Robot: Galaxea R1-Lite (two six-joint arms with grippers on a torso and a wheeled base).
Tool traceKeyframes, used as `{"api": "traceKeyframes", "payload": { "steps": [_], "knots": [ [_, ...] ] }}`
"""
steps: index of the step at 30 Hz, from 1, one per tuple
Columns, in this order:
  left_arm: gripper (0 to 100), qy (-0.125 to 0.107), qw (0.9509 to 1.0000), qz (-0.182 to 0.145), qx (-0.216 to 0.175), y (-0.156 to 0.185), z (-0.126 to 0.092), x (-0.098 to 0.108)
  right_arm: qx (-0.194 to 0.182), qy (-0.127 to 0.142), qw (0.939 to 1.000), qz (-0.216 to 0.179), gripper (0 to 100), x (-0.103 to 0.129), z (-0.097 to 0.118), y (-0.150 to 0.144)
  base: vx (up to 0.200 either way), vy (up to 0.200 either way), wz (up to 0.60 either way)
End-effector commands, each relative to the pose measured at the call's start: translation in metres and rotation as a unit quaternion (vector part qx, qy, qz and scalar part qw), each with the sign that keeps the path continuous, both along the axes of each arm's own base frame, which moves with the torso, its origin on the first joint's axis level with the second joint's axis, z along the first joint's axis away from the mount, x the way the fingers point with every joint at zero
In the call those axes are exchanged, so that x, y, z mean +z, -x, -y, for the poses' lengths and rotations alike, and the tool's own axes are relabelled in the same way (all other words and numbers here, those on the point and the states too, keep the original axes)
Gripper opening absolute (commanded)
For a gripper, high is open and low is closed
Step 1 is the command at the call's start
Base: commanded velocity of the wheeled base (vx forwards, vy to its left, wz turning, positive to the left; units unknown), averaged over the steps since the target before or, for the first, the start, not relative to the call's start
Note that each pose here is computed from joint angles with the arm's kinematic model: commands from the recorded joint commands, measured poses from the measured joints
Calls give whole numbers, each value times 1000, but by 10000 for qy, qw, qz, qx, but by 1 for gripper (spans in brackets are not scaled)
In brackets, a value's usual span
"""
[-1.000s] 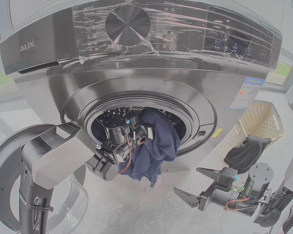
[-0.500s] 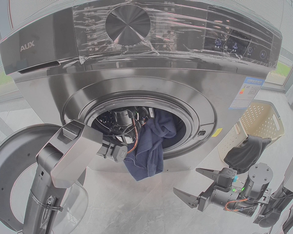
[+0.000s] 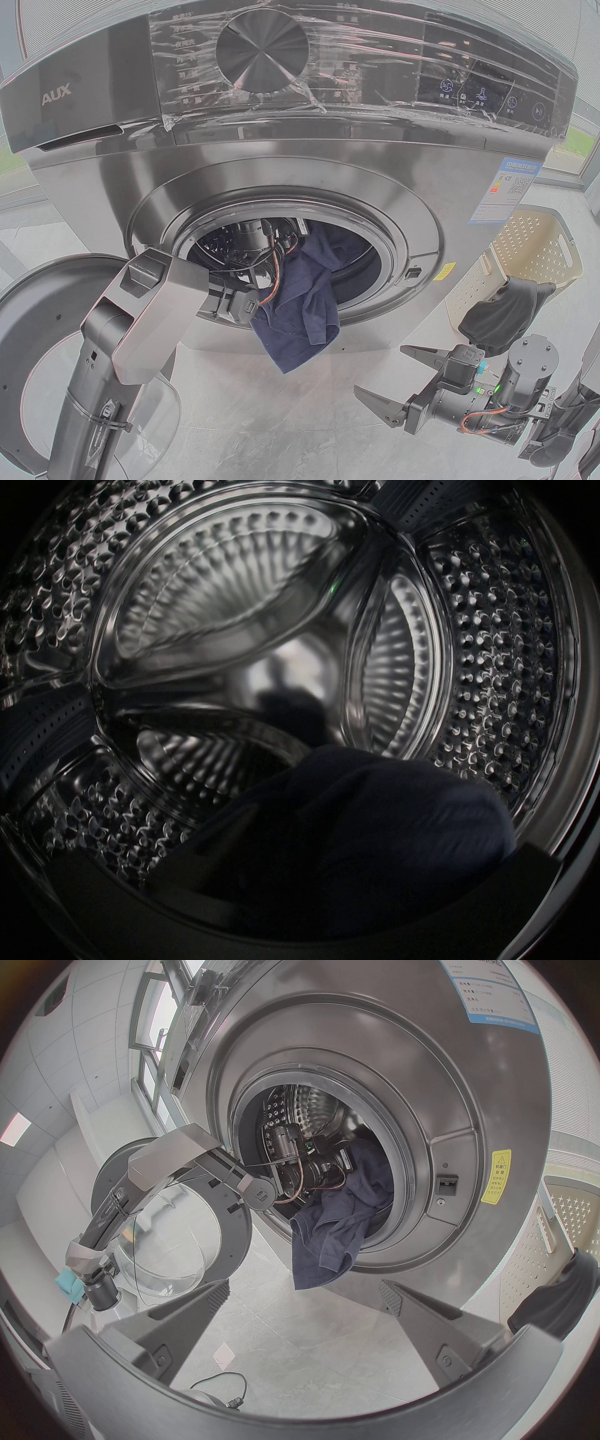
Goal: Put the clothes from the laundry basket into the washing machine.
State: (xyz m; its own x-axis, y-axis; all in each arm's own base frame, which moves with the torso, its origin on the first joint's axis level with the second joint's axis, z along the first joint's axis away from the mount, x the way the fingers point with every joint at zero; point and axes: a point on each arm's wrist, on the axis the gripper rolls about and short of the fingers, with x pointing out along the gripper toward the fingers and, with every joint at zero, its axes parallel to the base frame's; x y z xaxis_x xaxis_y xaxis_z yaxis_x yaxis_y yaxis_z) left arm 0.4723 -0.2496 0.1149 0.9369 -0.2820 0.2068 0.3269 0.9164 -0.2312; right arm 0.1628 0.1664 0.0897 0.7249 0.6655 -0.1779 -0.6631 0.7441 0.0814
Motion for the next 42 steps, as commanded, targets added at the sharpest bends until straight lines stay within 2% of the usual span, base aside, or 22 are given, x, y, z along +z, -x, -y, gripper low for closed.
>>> {"api": "traceKeyframes", "payload": {
  "steps": [1, 3, 4, 5, 8, 13, 17, 21, 22, 26, 31, 37, 42],
  "knots": [
    [100, -88, 9992, -394, -69, 14, -2, 4, -5, 12, 10000, -2, 100, 0, 0, 0, 0, 0, 0],
    [100, -359, 9948, -946, -119, 31, -8, 5, -5, 12, 10000, -2, 100, 0, 0, 0, 0, 0, 0],
    [100, -378, 9944, -979, -126, 32, -9, 5, -5, 12, 10000, -2, 100, 0, 0, 0, 0, 0, 0],
    [100, -593, 9887, -1357, -219, 43, -12, 0, 3, 6, 10000, 3, 100, 0, 0, 0, 0, 0, 0],
    [100, -859, 9796, -1778, -386, 57, -12, -10, 2, 1, 10000, -2, 100, 0, 0, 0, 0, 0, 0],
    [100, -1253, 9649, -2246, -531, 71, -9, -35, 11, 1, 10000, 9, 100, 0, -1, 0, 0, 0, 0],
    [100, -1473, 9581, -2389, -574, 74, -9, -50, 11, 1, 10000, 9, 100, 0, -1, 0, 0, 0, 0],
    [100, -1570, 9554, -2431, -596, 72, -10, -58, 11, -5, 10000, 14, 100, 0, -1, 0, 0, 0, 0],
    [0, -1598, 9548, -2435, -598, 72, -10, -58, 11, -5, 10000, 14, 100, 0, -1, 0, 0, 0, 0],
    [0, -1612, 9542, -2446, -606, 72, -10, -59, 11, -5, 10000, 14, 100, 0, -1, 0, 0, 0, 0],
    [0, -1584, 9561, -2385, -628, 70, -7, -61, 18, -16, 10000, 25, 100, 1, -2, 0, 0, 0, 0],
    [0, -1407, 9647, -2148, -585, 63, -3, -52, 11, -26, 10000, 36, 100, 1, -2, -1, 0, 0, 0],
    [0, -1557, 9579, -2333, -620, 74, -9, -47, 11, -26, 10000, 36, 100, 1, -2, -1, 0, 0, 0]
  ]
}}
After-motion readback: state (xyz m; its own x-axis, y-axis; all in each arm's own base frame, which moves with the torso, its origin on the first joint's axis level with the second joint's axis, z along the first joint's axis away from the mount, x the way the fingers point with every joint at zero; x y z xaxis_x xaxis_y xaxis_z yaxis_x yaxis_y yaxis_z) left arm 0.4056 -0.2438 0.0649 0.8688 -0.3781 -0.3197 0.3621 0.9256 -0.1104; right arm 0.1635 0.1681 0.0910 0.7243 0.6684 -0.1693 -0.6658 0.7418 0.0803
